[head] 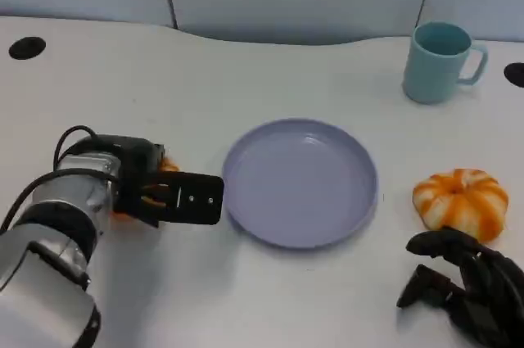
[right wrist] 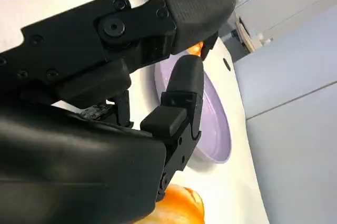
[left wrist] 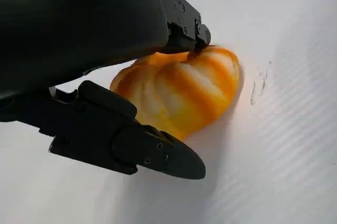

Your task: Grasp the bread from the table and place it into the plate.

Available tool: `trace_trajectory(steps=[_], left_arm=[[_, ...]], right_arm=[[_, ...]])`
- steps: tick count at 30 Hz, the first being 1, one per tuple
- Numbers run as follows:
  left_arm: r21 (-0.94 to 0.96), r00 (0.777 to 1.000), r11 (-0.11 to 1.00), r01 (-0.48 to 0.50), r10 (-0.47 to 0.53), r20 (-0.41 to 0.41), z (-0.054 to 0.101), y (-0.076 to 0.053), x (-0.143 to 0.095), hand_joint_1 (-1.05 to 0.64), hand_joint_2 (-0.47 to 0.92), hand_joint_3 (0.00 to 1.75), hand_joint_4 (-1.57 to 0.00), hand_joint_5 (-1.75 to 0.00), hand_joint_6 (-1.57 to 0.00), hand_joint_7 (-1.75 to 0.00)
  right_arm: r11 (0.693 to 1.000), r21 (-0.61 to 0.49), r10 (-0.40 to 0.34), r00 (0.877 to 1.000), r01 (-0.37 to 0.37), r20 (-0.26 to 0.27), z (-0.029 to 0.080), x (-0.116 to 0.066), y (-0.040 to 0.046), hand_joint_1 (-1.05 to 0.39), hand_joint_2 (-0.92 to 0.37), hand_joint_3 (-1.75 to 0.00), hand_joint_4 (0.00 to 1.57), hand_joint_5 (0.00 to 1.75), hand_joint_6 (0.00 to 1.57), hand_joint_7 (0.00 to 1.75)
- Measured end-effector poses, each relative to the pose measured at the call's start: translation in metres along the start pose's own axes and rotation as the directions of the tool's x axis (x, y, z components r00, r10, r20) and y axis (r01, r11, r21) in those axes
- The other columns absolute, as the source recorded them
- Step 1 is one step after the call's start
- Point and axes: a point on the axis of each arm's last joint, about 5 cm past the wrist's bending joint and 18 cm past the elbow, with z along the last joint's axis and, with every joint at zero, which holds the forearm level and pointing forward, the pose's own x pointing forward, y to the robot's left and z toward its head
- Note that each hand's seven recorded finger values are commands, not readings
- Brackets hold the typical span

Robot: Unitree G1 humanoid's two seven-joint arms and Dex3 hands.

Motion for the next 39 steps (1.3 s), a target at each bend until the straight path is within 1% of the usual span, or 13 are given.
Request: trace_trajectory(steps=[5,8,12,17,27,28,29,30,31,32,36,37,39], left_arm=[[0.001,1.000,1.000,-0.023,0.023,0.000,0.000,-0.004,0.000,-0.47,0.85,0.00,-0.14,-0.04,-0.18,-0.02],[0.000,0.996,0.996,-0.092,0.092,0.011,-0.002,-0.016,0.000,-0.32,0.87,0.03,-0.34,-0.08,-0.36,-0.05],[0.008,0.985,0.986,-0.167,0.166,0.048,-0.006,-0.024,-0.001,-0.25,0.92,0.15,-0.74,-0.12,-0.77,-0.07],[-0.018,0.970,0.973,-0.229,0.230,0.076,-0.010,-0.026,-0.002,-0.24,0.92,0.12,-0.94,-0.15,-0.93,-0.06],[-0.031,0.953,0.958,-0.286,0.288,0.093,-0.011,-0.032,-0.003,-0.25,0.92,0.09,-0.98,-0.14,-0.97,-0.05],[-0.031,0.953,0.958,-0.286,0.288,0.093,-0.011,-0.032,-0.003,-0.22,0.92,0.13,-0.87,-1.05,-0.99,-0.37],[-0.037,0.947,0.952,-0.304,0.306,0.094,-0.012,-0.033,-0.003,-0.20,0.92,0.14,-0.80,-1.46,-0.85,-0.78],[-0.052,0.935,0.940,-0.338,0.341,0.097,-0.012,-0.037,-0.003,-0.20,0.92,0.16,-0.77,-1.60,-0.78,-1.01],[-0.068,0.921,0.926,-0.373,0.378,0.099,-0.013,-0.041,-0.004,-0.20,0.92,0.21,-0.73,-1.67,-0.67,-1.31],[-0.091,0.907,0.912,-0.401,0.409,0.100,-0.013,-0.044,-0.004,-0.19,0.92,0.24,-0.72,-1.71,-0.61,-1.47],[-0.155,0.893,0.892,-0.425,0.441,0.087,-0.013,-0.045,-0.005,-0.19,0.92,0.20,-0.68,-1.74,-0.63,-1.35],[-0.159,0.893,0.891,-0.425,0.442,0.087,-0.013,-0.045,-0.005,-0.16,0.92,0.27,-0.72,-1.75,-0.59,-1.58],[-0.186,0.878,0.873,-0.450,0.471,0.086,-0.015,-0.047,-0.006,-0.12,0.92,0.31,-0.75,-1.75,-0.58,-1.71]], right_arm=[[1.000,0.001,0.006,1.000,-0.006,0.000,-0.001,-0.003,-0.0001,-0.47,-0.92,-0.15,0.62,1.43,0.65,0.98],[1.000,-0.003,0.003,1.000,-0.003,-0.003,0.000,-0.006,0.0001,-0.48,-0.92,-0.15,0.62,1.43,0.66,0.99],[1.000,-0.008,0.004,1.000,-0.004,-0.003,0.001,-0.007,0.0000,-0.47,-0.92,-0.16,0.63,1.44,0.66,0.98],[1.000,-0.006,-0.001,1.000,0.001,-0.006,0.000,-0.009,-0.0004,-0.48,-0.92,-0.15,0.63,1.44,0.66,0.97],[1.000,-0.006,-0.004,1.000,0.004,-0.005,0.000,-0.009,-0.0008,-0.49,-0.92,-0.14,0.63,1.44,0.67,0.96],[1.000,-0.006,-0.004,1.000,0.004,-0.005,0.000,-0.010,-0.0008,-0.48,-0.92,-0.14,0.63,1.43,0.67,0.95],[1.000,-0.006,-0.004,1.000,0.004,-0.005,0.000,-0.010,-0.0008,-0.48,-0.92,-0.14,0.63,1.43,0.67,0.95],[1.000,-0.005,-0.004,1.000,0.004,-0.006,0.000,-0.010,-0.0009,-0.48,-0.92,-0.14,0.63,1.42,0.67,0.95],[1.000,-0.005,-0.005,1.000,0.005,-0.006,0.000,-0.010,-0.0011,-0.48,-0.92,-0.14,0.63,1.42,0.67,0.95],[1.000,-0.004,-0.005,1.000,0.005,-0.006,0.000,-0.010,-0.0013,-0.48,-0.92,-0.14,0.63,1.42,0.67,0.95],[1.000,-0.001,-0.005,1.000,0.005,-0.011,0.001,-0.008,-0.0011,-0.49,-0.92,-0.14,0.62,1.42,0.67,0.94],[1.000,-0.001,-0.005,1.000,0.005,-0.011,0.001,-0.008,-0.0011,-0.49,-0.92,-0.15,0.63,1.42,0.67,0.95],[1.000,-0.001,-0.003,1.000,0.003,-0.012,0.001,-0.006,-0.0011,-0.48,-0.92,-0.15,0.63,1.42,0.67,0.95]])
